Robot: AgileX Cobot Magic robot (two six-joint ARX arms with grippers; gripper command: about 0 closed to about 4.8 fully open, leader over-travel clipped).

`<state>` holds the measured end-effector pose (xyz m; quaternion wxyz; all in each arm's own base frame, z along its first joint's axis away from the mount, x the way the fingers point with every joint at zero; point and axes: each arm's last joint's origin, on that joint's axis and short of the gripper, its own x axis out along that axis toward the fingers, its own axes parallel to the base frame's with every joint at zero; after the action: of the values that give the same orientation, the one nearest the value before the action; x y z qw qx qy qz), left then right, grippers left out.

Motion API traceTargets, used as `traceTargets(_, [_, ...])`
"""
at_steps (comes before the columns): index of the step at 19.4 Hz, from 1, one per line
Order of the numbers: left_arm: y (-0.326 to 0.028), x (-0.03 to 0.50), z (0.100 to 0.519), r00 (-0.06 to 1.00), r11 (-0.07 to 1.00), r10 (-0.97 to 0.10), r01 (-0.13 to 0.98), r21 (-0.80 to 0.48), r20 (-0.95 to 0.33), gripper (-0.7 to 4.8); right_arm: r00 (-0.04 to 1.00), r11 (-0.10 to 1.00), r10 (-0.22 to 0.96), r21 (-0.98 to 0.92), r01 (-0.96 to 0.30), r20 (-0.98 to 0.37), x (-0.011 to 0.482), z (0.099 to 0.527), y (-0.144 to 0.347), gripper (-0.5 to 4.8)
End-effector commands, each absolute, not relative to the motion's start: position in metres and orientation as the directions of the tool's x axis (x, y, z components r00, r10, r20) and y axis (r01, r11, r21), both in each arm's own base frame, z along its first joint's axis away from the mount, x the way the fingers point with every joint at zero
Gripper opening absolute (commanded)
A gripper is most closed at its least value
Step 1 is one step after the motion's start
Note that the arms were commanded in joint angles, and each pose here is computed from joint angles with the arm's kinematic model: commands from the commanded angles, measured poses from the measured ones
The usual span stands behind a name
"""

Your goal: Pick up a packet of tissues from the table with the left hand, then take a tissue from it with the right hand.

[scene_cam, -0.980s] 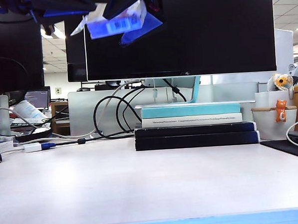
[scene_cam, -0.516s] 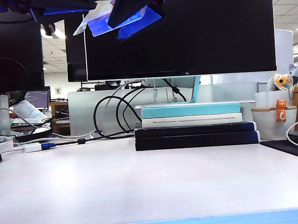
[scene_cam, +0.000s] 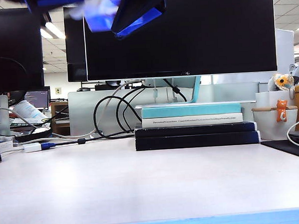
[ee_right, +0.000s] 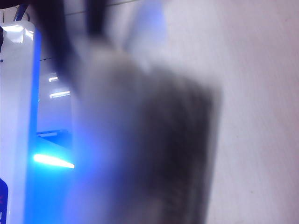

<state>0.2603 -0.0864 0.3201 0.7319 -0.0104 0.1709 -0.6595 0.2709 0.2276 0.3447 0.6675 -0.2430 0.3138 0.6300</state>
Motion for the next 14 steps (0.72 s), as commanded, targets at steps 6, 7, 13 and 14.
traceTargets(6, [-0.082, 0.245, 0.334, 0.119, 0.173, -0.959, 0.965, -0.198, -0.259, -0.06, 0.0, 0.083, 0.69, 0.08, -0.993, -0.724, 0.271, 0.344, 0.228, 0.53])
traceTargets(7, [-0.081, 0.244, 0.331, 0.138, 0.2, -0.946, 0.961, -0.191, -0.292, -0.06, -0.006, 0.081, 0.691, 0.085, -0.993, -0.723, 0.271, 0.344, 0.228, 0.54])
traceTargets(13, [-0.078, 0.244, 0.323, 0.269, 0.335, -0.853, 0.939, -0.074, -0.447, -0.06, -0.076, 0.043, 0.711, 0.151, -0.988, -0.699, 0.267, 0.344, 0.227, 2.77])
traceTargets(14, [-0.077, 0.244, 0.322, 0.279, 0.333, -0.842, 0.942, -0.038, -0.461, -0.06, -0.08, 0.044, 0.707, 0.157, -0.987, -0.702, 0.266, 0.344, 0.227, 2.8])
